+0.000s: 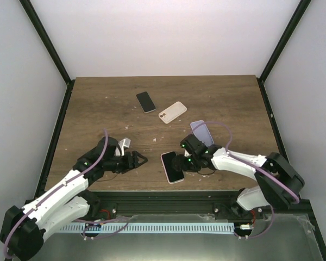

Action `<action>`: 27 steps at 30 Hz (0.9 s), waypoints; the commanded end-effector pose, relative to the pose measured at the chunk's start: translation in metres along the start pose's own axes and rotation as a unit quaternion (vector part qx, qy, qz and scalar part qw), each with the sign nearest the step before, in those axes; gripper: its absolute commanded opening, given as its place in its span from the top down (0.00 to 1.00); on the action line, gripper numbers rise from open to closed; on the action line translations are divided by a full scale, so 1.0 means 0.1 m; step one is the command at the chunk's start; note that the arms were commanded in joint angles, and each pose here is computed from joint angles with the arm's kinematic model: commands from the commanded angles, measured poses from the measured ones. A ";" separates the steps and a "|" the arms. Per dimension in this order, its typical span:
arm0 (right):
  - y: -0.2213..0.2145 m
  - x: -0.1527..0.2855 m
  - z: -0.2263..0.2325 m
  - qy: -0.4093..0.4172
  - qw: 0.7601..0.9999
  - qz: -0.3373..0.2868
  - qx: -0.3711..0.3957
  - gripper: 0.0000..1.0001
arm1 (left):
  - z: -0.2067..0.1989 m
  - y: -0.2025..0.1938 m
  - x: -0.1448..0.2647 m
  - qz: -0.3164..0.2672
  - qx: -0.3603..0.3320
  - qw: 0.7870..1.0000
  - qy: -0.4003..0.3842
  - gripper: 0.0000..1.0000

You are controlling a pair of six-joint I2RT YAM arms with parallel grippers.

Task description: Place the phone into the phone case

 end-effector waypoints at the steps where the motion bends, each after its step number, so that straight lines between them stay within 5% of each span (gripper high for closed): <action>1: -0.19 0.09 -0.15 -0.011 1.000 0.022 0.004 0.46 | -0.04 0.01 -0.06 0.003 -0.003 1.000 -0.025 0.25; 12: -0.27 0.11 -0.07 0.043 0.999 0.021 -0.015 0.61 | -0.06 0.01 -0.28 0.025 -0.006 0.999 -0.034 0.32; 17: -0.22 0.00 0.05 0.079 0.996 0.023 -0.033 0.75 | -0.05 -0.01 -0.40 0.041 -0.003 0.999 -0.030 0.35; 27: -0.21 -0.08 0.13 0.069 0.997 0.015 -0.020 0.84 | 0.04 -0.04 -0.50 0.043 0.007 0.999 -0.025 0.46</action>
Point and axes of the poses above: each gripper's point midway between its finger pads, its own x axis back along the fingers, its own z axis along the line the jaws close on, y = z × x, the point moved 7 cm from there along x, back along the fingers, and after that the axes turned 6 degrees about -x, right-handed, at the moved point
